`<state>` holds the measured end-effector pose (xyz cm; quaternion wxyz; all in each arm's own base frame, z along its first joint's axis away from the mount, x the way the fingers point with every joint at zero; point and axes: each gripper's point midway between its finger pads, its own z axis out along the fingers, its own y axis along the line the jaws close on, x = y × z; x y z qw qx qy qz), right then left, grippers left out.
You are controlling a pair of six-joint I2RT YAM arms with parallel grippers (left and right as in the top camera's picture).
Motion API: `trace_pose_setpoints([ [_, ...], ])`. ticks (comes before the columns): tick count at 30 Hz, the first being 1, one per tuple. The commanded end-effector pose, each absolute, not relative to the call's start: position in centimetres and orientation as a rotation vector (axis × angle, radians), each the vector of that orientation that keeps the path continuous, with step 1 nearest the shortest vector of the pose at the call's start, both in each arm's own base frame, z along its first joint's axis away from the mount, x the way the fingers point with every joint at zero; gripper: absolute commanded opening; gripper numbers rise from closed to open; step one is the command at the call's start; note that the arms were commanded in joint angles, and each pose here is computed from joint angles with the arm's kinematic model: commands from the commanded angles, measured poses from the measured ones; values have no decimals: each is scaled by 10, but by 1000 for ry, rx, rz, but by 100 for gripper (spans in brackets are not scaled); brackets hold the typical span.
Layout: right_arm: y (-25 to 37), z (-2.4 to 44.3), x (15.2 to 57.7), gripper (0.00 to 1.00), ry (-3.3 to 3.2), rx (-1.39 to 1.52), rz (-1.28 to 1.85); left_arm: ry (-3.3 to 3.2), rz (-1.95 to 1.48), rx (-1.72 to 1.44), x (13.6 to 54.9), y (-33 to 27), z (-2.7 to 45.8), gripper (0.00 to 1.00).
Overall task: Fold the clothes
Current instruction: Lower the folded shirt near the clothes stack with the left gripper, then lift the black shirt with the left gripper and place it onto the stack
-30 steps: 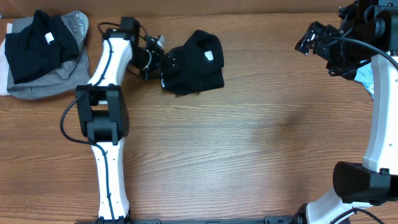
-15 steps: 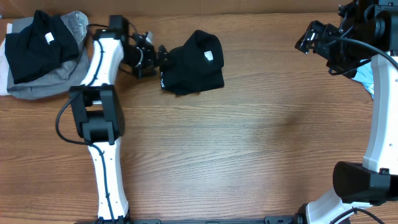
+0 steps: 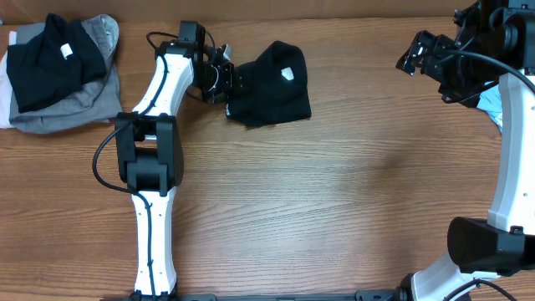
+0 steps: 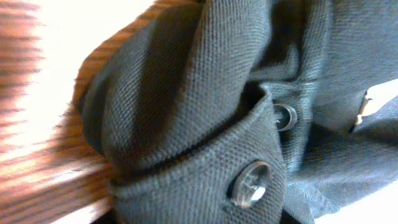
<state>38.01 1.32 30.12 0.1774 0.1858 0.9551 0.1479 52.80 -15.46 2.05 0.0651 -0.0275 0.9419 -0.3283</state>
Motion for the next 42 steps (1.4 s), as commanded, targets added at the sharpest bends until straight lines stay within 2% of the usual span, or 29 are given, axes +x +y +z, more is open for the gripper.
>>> trace_pose_setpoints([
  [1, 14, 305, 381, 100, 2686, 509, 414, 2904, -806, -130, 528, -132, -5, 35],
  [2, 14, 305, 381, 100, 2685, 508, 415, 2899, -804, -126, 530, -131, -5, 34],
  [4, 14, 305, 381, 100, 2685, 508, 415, 2886, -798, -133, 534, -126, -2, 18],
  [6, 14, 305, 381, 100, 2685, 508, 415, 2872, -760, -146, 540, -117, 1, 6],
  [7, 14, 305, 381, 100, 2685, 508, 415, 2868, -743, -139, 542, -114, 2, 4],
  [15, 14, 305, 381, 100, 2685, 508, 415, 2829, -514, -145, 562, -70, 32, 4],
  [19, 14, 305, 381, 100, 2685, 508, 415, 2778, -263, -143, 575, -10, 73, 4],
  [31, 14, 305, 381, 100, 2685, 508, 415, 2577, 115, -138, 593, 84, 162, 4],
  [37, 14, 305, 381, 100, 2685, 508, 415, 2427, 204, -258, 590, 139, 218, 4],
  [42, 14, 305, 381, 100, 2685, 508, 415, 2405, 241, -359, 569, 186, 232, 4],
])
